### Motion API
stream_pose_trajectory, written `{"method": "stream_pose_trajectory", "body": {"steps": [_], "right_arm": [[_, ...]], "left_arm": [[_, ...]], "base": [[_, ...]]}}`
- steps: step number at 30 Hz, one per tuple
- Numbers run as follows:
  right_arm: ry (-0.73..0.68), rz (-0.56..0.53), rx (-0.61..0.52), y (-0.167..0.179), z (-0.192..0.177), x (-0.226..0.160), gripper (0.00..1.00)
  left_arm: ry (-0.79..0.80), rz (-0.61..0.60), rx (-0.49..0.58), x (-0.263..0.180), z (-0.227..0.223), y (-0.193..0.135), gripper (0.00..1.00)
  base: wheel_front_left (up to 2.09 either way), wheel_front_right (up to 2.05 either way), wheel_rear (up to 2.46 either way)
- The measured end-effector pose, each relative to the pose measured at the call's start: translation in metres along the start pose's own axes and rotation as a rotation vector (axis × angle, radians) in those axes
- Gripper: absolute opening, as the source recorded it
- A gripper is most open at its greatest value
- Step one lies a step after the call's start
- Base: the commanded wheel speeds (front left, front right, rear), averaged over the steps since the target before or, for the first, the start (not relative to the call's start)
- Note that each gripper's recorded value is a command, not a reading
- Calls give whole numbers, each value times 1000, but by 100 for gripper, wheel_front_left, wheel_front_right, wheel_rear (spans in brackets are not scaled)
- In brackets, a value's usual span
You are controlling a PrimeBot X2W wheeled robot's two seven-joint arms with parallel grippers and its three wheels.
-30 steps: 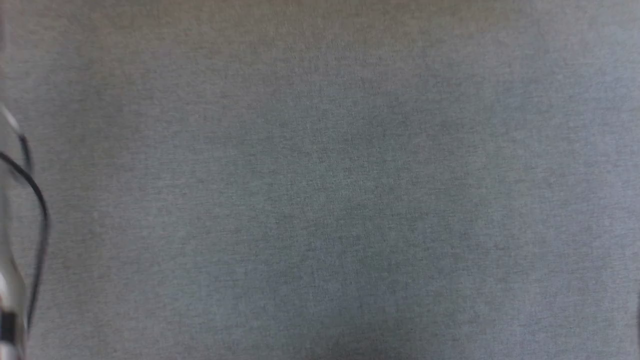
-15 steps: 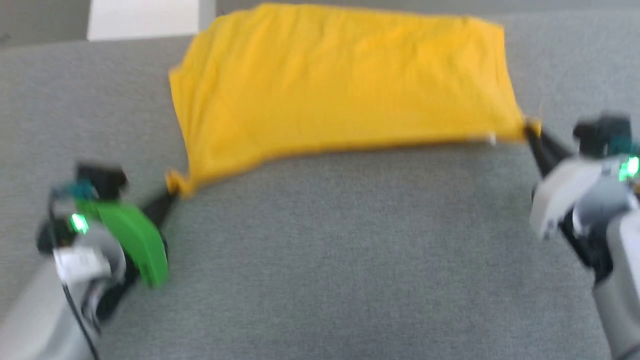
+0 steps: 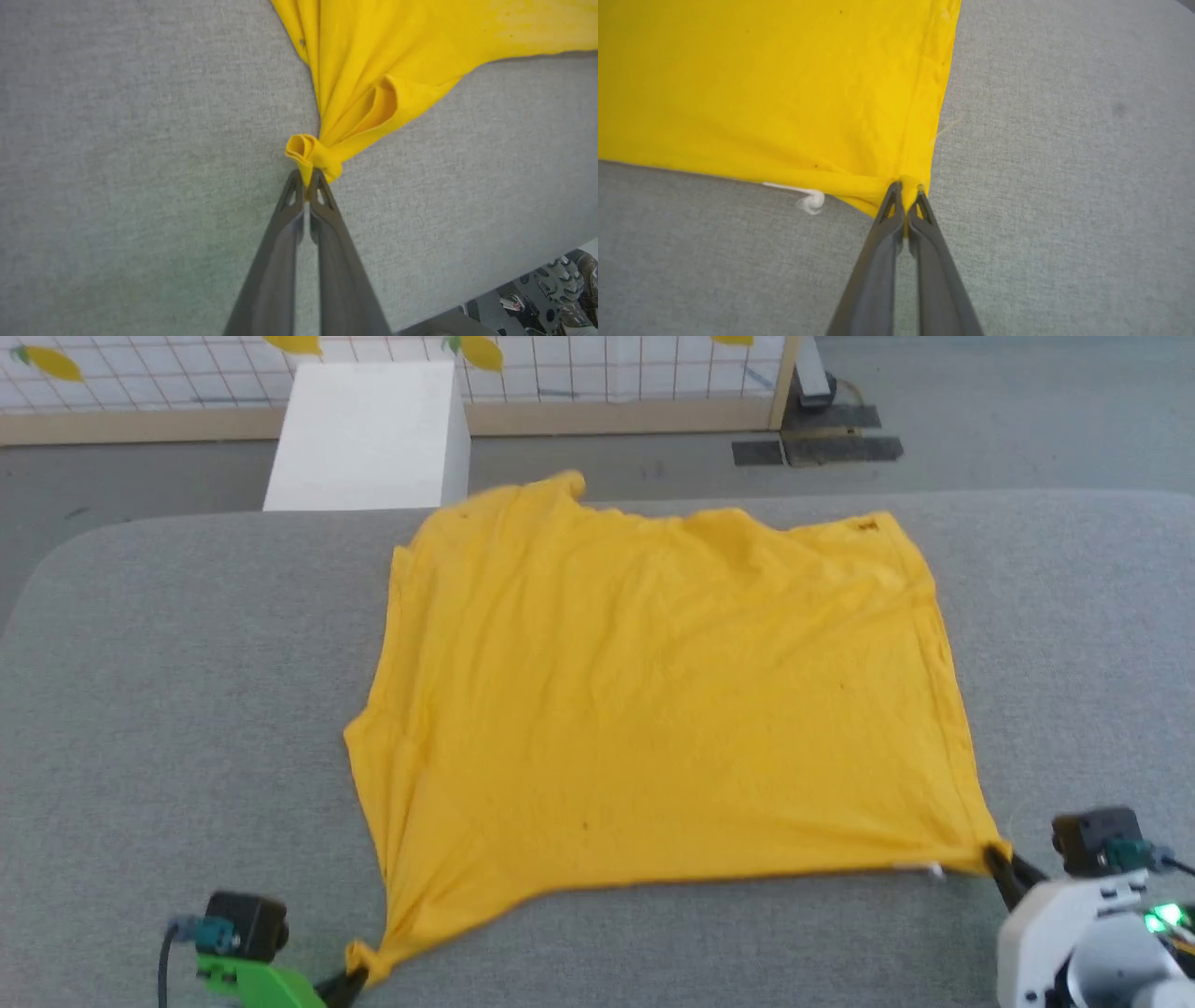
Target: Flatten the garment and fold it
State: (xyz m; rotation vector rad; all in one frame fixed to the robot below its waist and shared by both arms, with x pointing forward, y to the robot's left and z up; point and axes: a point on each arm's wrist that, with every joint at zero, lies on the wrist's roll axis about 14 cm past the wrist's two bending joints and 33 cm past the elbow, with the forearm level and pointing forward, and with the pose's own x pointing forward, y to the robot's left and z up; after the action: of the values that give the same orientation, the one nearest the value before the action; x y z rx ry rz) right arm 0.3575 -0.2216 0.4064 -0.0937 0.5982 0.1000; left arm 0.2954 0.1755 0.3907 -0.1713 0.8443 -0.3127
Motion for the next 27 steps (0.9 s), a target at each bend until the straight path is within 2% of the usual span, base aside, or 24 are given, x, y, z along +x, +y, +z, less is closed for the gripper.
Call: {"method": "stream_pose_trajectory", "body": {"steps": [7,11,18,22,27], "right_arm": [[135,-26,65,0,-38,-25,0],[141,-43,97,0,-46,-35,0],[-129,-38,105,10,-10,-31,0],[-227,-28,92,19,5,-29,0],[-300,-22,64,18,27,-22,0]], "left_arm": [[95,57,-51,-27,-45,-1,0],[92,59,-41,-30,-53,-7,0],[-275,68,134,-20,11,-20,0],[-479,66,226,-15,54,-31,0],[-623,50,316,-11,95,-39,0]], "base": [[0,0,0],[0,0,0],[0,0,0],[0,0,0],[0,0,0]]}}
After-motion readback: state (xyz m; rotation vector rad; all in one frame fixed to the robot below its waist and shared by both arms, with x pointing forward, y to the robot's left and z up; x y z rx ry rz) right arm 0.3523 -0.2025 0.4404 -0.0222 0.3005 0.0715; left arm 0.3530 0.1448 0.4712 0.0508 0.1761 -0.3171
